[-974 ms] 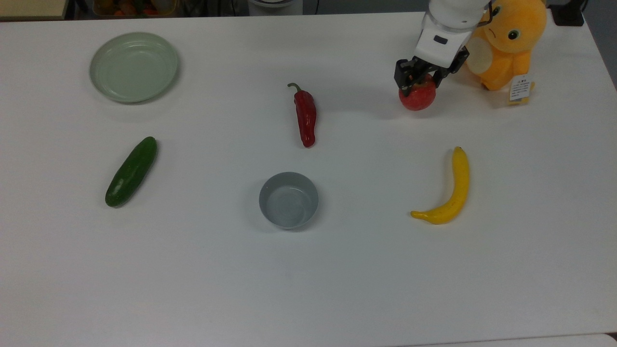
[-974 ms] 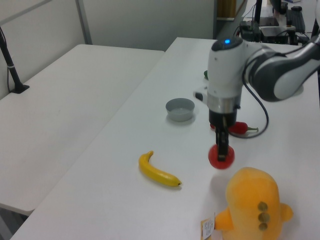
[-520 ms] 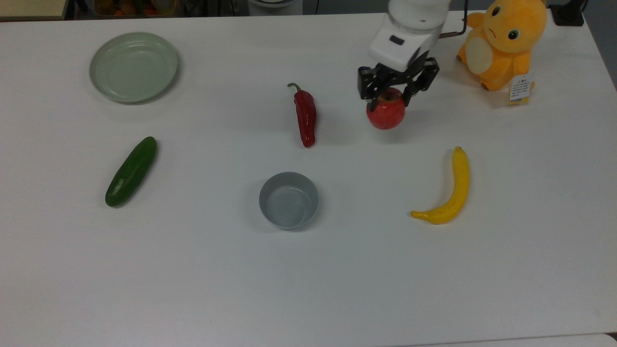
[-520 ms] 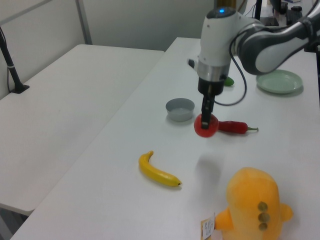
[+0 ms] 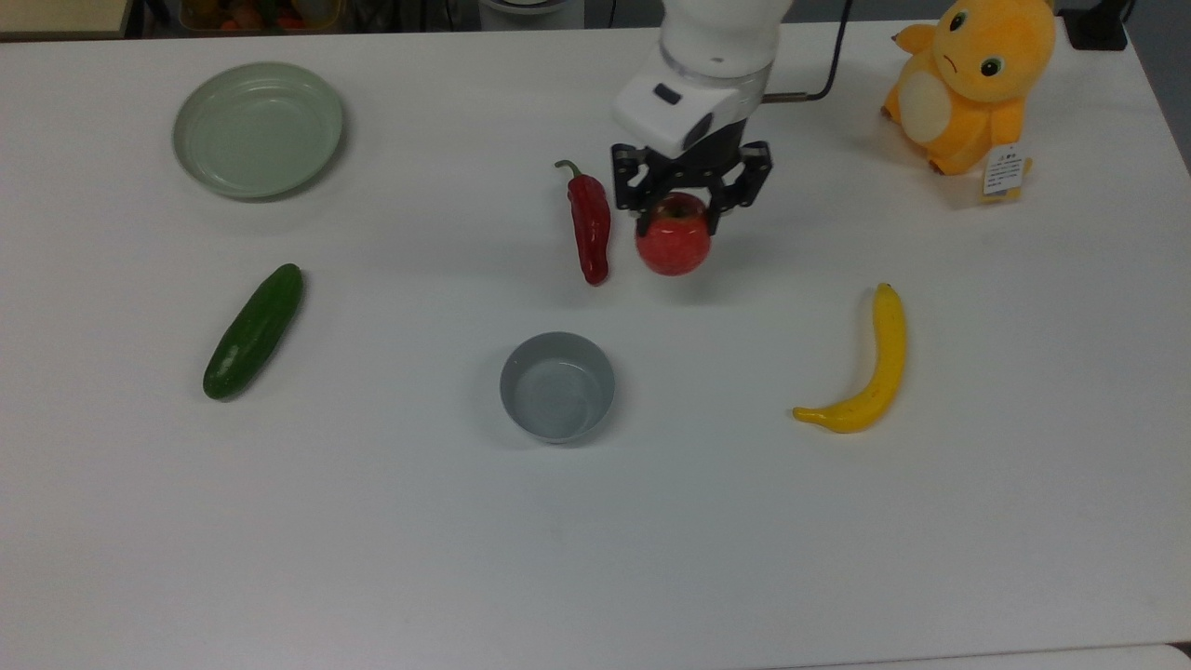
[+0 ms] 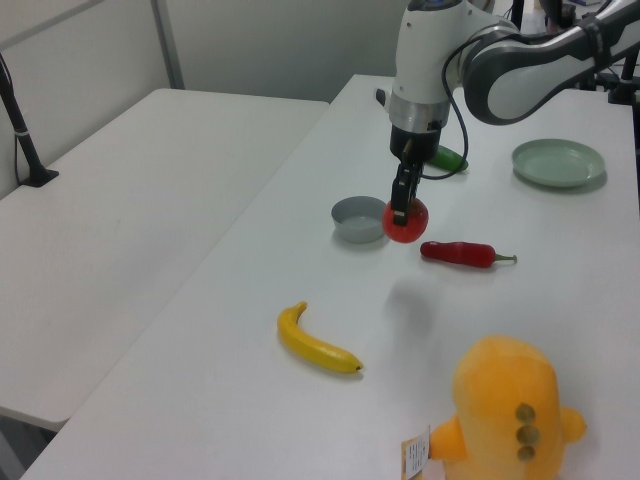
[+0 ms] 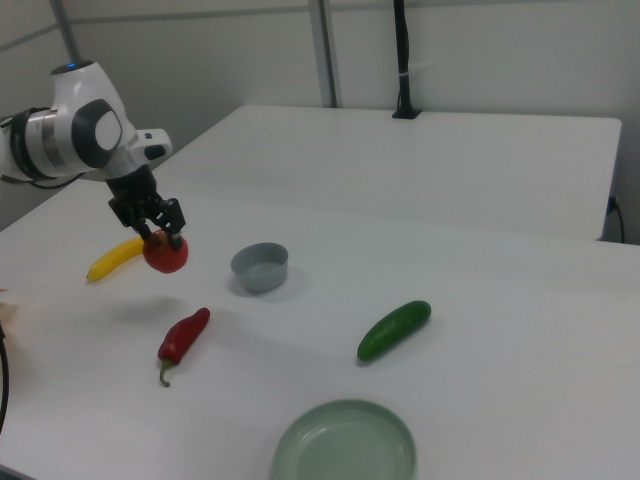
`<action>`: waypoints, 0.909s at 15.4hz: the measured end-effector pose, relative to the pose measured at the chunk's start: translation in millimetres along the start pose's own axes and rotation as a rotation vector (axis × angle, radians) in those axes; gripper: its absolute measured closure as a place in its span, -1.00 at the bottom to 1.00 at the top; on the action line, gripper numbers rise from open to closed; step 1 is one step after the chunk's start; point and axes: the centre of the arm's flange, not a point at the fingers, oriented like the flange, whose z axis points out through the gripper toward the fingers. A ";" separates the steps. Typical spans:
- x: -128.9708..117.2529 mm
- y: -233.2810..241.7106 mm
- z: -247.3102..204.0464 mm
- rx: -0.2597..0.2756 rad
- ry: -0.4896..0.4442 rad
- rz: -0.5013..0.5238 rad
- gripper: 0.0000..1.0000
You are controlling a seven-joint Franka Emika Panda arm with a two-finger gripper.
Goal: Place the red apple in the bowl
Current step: 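Lift the apple and carry it over the small grey bowl, then lower the apple into the grey bowl and open the gripper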
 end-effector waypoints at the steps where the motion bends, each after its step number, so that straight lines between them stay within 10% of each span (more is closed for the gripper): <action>1: 2.9 10.3 1.2 -0.005 0.003 0.017 -0.36; 14: 58.2 108.0 29.1 -0.004 0.147 0.176 -0.36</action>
